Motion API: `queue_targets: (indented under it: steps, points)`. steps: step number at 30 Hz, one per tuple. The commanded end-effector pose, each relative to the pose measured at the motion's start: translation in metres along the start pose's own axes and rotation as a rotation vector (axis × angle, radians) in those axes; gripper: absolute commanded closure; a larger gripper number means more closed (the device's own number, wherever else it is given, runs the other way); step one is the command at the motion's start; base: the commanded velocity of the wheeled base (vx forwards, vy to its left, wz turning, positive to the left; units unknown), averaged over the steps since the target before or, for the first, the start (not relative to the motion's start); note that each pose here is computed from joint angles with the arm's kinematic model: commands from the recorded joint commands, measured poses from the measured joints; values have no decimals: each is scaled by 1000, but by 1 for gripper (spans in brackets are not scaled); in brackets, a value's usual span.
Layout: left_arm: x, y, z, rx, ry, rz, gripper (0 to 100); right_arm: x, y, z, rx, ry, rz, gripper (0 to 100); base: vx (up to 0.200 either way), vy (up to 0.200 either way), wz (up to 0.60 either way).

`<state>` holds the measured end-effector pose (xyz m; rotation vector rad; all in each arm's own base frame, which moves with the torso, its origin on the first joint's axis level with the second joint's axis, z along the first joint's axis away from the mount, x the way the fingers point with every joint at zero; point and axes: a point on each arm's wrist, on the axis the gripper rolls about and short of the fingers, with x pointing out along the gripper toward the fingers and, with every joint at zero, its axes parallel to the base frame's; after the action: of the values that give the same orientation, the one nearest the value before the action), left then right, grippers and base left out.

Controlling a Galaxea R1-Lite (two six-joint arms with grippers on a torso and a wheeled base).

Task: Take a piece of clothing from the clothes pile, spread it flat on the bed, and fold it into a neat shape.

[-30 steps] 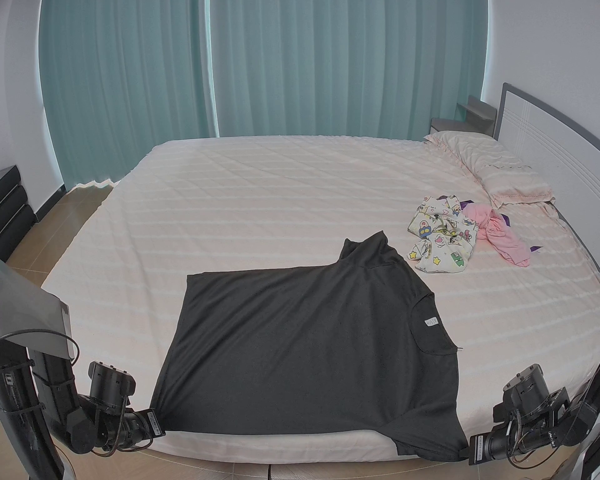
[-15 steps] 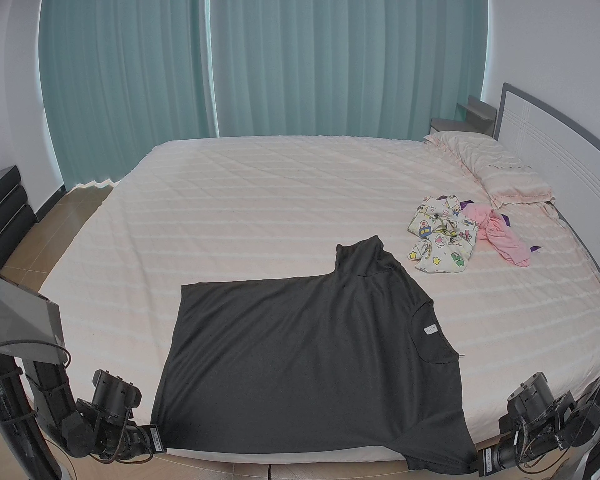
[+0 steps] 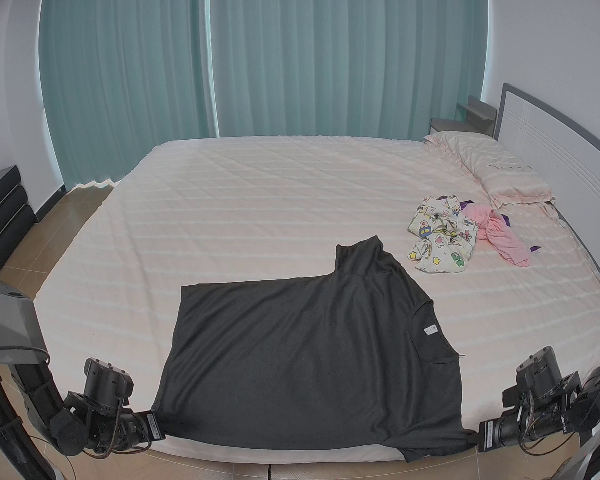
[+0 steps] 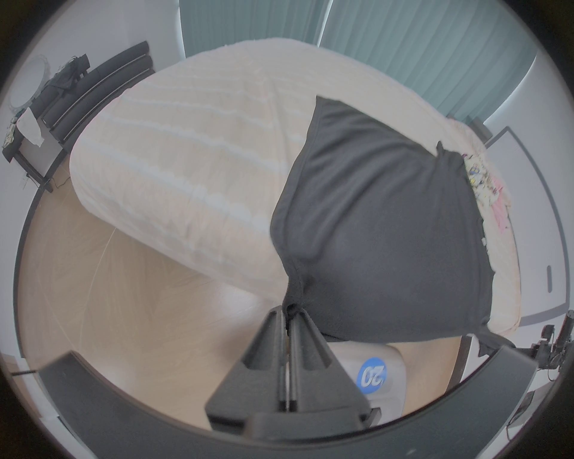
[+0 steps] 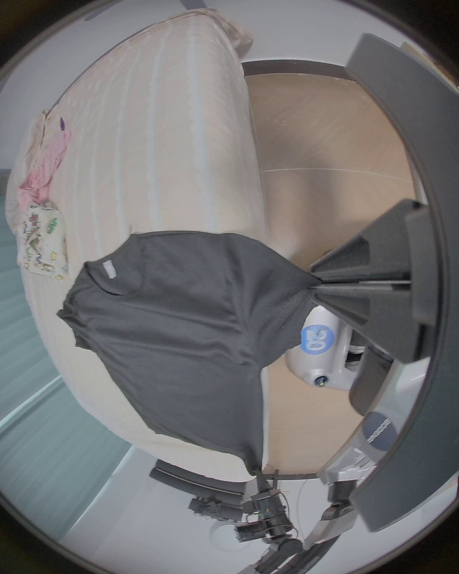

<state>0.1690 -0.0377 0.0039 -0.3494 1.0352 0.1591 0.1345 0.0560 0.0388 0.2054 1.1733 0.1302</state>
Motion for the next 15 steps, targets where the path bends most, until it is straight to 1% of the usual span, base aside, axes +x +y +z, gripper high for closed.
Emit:
queue_targets:
  steps: [1,7,8,10,13,14,15]
  points:
    - [-11,-10,24,-36,-132,-71,100,-4,4,25,35,-91,20,100,0,0,0]
    - [-18,-18,41,-45,-152,-73,100,-16,10,53,61,-180,42,100,0,0,0]
    - [-19,-18,42,-45,-155,-73,100,-16,10,54,62,-184,42,100,0,0,0]
    - [-28,-22,51,-53,-166,-79,100,-24,12,65,72,-220,49,100,0,0,0]
    - [-30,-24,57,-52,-138,-63,100,-33,14,77,82,-249,53,100,0,0,0]
    - [-30,-24,57,-52,-138,-63,100,-33,14,77,82,-249,53,100,0,0,0]
    - [-30,-26,60,-54,-129,-58,100,-38,17,85,82,-265,59,100,0,0,0]
